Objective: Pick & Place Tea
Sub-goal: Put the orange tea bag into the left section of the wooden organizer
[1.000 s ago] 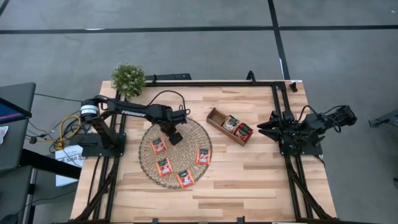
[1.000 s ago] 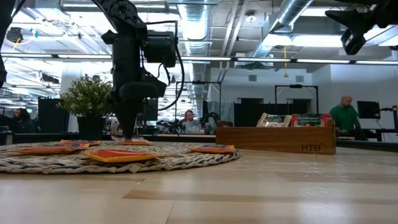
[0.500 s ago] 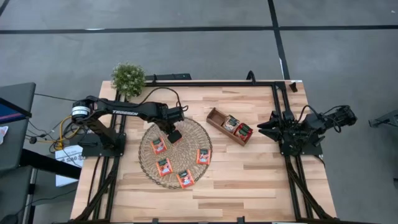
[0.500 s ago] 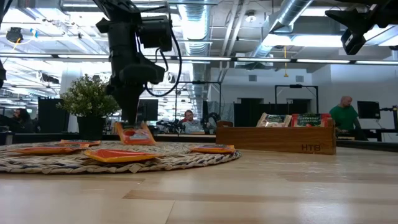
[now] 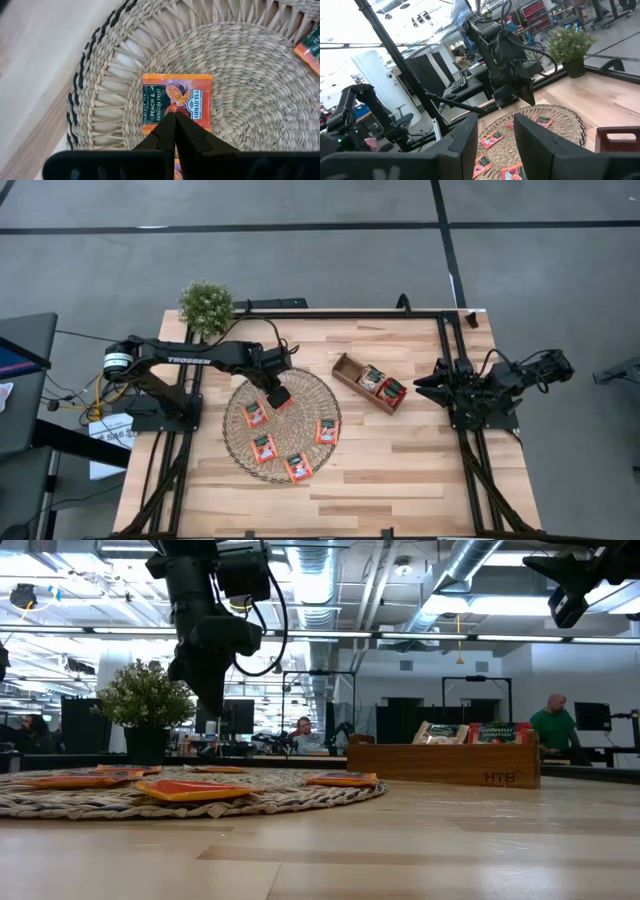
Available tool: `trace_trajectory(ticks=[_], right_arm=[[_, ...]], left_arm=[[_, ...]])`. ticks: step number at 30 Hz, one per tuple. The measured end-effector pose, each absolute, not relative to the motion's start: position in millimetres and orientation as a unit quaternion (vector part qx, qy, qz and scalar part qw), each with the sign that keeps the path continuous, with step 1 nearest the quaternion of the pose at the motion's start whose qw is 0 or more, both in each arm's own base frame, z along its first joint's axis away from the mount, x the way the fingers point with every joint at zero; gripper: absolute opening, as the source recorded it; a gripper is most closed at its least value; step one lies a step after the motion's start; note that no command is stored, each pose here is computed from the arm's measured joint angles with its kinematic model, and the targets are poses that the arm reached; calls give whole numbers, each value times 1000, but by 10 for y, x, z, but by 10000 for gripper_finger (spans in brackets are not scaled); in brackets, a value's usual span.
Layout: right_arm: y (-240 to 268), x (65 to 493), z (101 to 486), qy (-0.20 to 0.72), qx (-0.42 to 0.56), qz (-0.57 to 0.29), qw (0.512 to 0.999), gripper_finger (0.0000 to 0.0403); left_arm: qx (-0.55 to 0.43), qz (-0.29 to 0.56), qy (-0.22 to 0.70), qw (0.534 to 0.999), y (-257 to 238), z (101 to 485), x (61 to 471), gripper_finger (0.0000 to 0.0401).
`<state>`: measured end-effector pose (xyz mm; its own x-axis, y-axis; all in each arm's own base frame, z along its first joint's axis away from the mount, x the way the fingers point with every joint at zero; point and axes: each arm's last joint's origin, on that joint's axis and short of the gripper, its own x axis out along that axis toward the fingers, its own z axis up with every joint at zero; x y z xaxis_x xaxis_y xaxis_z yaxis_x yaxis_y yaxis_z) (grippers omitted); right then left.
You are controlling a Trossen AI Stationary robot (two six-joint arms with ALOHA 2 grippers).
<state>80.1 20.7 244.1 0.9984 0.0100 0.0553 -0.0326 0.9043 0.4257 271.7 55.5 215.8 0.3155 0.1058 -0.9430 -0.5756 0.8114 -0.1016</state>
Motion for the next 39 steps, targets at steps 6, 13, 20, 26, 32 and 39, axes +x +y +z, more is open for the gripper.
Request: trace_trajectory(ticks=[6,13,20,26,32,39], right_arm=[[207,801,2441,-26,218,11,975,118],[206,801,2441,-26,218,11,975,118],[206,801,2441,-26,218,11,975,118],[205,801,2441,-26,218,10,975,118],[193,804,2441,-28,218,2,975,118],[184,806,2441,-29,218,-2,976,118]], left_arm=[[-211,217,557,773,561,2079,2750,0],[-186,233,557,775,579,2063,2756,2],[-153,207,567,782,577,2063,2757,75],[-162,246,546,784,604,2059,2785,184],[-206,261,534,777,729,2058,2764,232],[-249,274,582,724,843,1825,2749,238]])
